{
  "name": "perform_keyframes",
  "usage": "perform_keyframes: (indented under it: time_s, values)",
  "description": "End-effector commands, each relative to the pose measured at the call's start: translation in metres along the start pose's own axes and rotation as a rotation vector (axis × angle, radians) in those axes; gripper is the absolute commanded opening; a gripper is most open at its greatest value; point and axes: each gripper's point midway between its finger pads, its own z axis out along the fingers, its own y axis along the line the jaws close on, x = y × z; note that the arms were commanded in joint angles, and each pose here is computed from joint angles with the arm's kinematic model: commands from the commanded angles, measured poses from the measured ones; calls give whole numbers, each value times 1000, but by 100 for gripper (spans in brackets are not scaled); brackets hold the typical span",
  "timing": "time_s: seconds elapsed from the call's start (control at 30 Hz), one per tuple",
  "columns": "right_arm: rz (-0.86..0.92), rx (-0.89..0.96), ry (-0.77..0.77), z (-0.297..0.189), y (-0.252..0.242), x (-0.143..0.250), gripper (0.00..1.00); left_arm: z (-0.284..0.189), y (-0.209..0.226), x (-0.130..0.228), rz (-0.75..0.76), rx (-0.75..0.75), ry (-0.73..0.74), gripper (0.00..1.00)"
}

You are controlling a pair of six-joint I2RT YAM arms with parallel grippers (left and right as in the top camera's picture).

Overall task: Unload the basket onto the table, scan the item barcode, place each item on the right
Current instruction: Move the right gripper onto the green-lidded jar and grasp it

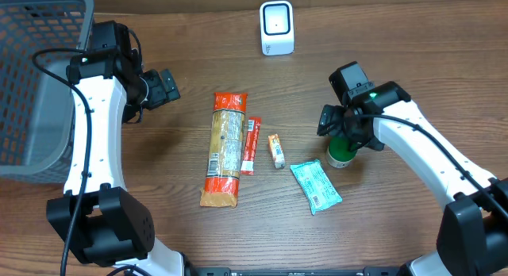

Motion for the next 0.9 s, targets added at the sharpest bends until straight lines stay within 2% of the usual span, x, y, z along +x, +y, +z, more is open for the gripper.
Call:
perform_keyframes:
  time_s: [0.0, 0.23, 0.47, 0.63, 0.87]
  values:
    - [15, -26, 45, 16, 2, 13, 100, -3, -3, -4, 23, 2, -13, 100]
    - [14, -16, 62, 36, -6, 26, 97, -3, -3, -4, 22, 2, -13, 100]
    - [8, -1, 78, 43, -12, 34, 84, -3, -3, -4, 23, 2, -13, 100]
    - [-23, 0, 76, 43, -13, 34, 68, -3, -3, -4, 22, 2, -13, 100]
    - [-191, -1, 82, 43, -14, 35, 67, -3, -3, -4, 22, 2, -13, 100]
